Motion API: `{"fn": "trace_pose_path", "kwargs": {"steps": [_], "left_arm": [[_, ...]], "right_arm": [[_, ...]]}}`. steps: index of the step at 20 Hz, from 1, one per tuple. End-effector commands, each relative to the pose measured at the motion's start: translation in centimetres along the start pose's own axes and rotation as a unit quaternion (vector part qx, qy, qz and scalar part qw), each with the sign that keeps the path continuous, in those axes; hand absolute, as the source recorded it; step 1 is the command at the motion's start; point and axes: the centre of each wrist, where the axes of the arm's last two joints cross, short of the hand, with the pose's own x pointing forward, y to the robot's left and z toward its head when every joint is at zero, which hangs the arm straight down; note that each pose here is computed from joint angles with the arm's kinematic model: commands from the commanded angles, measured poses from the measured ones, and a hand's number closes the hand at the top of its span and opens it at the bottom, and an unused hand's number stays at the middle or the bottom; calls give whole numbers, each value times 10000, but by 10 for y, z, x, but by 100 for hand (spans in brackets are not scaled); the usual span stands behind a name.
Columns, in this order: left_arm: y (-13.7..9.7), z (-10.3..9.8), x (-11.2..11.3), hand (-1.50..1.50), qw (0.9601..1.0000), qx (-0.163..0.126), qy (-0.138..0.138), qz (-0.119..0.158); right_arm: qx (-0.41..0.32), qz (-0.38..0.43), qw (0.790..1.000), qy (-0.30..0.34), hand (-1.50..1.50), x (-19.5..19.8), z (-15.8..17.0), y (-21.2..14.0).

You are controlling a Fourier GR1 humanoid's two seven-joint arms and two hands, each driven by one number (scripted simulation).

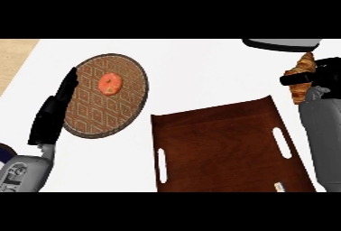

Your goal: Pick the croissant from the tray and place it in the tiered basket

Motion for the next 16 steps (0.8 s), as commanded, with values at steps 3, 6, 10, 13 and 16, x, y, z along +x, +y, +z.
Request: {"fn": "trace_pose_path", "kwargs": {"steps": [3,6,10,13,16], "left_arm": [[-10,-3,7,0,9997,-176,-150,22],[-11,-7,10,0,9996,-250,-135,-13],[-19,-14,19,0,9995,-254,-178,16],[-12,-16,16,0,9995,-277,-122,-14],[-13,-15,13,0,9995,-295,-73,-75]], "right_arm": [[-1906,-521,9775,741,150,47,-44,-64],[-2560,-523,9624,746,150,69,-49,-87],[-3159,77,9439,963,150,90,-58,-106],[-3214,504,9371,1262,150,102,-61,-106],[-3142,334,9384,1399,150,120,-54,-111]]}}
